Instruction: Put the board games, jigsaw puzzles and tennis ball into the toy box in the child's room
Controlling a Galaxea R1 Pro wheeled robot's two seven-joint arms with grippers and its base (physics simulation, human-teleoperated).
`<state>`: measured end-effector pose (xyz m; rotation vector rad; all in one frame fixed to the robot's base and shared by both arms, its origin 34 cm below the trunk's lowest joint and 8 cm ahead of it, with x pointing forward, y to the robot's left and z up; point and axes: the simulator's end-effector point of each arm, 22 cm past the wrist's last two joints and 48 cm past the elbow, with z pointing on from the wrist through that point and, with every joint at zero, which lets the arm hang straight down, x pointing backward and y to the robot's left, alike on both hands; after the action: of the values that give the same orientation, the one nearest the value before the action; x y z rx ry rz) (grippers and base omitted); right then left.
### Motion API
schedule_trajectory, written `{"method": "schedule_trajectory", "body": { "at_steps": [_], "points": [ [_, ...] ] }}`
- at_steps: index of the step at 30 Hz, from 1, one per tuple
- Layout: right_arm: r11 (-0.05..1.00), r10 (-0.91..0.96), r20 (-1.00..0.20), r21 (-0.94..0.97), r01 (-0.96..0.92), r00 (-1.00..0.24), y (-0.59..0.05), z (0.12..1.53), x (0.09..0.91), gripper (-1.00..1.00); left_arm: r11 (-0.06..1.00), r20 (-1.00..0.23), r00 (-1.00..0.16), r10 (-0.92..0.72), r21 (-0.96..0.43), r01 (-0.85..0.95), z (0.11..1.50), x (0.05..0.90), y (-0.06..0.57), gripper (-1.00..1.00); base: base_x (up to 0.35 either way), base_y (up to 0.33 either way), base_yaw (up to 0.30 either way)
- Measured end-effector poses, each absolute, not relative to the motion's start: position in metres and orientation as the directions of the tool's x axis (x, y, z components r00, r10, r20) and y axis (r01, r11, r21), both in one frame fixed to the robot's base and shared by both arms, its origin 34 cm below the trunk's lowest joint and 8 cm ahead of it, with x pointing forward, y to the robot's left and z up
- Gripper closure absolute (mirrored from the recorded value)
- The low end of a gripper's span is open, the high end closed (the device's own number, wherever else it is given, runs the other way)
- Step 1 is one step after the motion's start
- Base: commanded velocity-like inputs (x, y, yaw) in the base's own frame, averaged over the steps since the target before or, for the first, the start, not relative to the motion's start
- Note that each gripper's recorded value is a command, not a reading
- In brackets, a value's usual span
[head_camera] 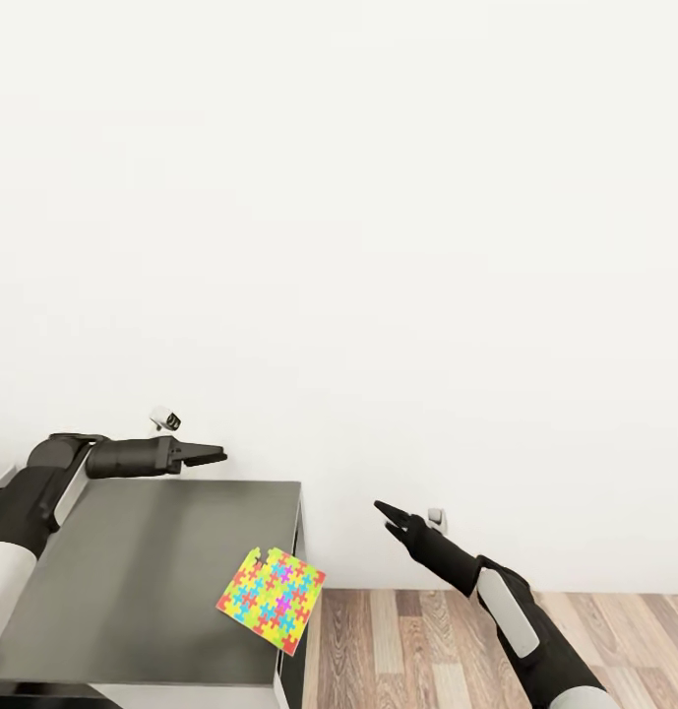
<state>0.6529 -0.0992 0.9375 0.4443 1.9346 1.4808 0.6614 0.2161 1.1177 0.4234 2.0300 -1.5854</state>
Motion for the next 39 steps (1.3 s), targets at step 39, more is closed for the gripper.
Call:
{"method": "schedule_trajectory", "body": {
  "at_steps": [39],
  "points": [
    [0.332,0.621,-0.253,0.942,-0.043,-0.742,-0.106,0.893,0.678,-1.0,0.26,-0.569,-0.818,-0.084,-0.805,0.533,1.106,0.667,0.215,-1.0,-0.017,0.0,0.093]
  ]
}}
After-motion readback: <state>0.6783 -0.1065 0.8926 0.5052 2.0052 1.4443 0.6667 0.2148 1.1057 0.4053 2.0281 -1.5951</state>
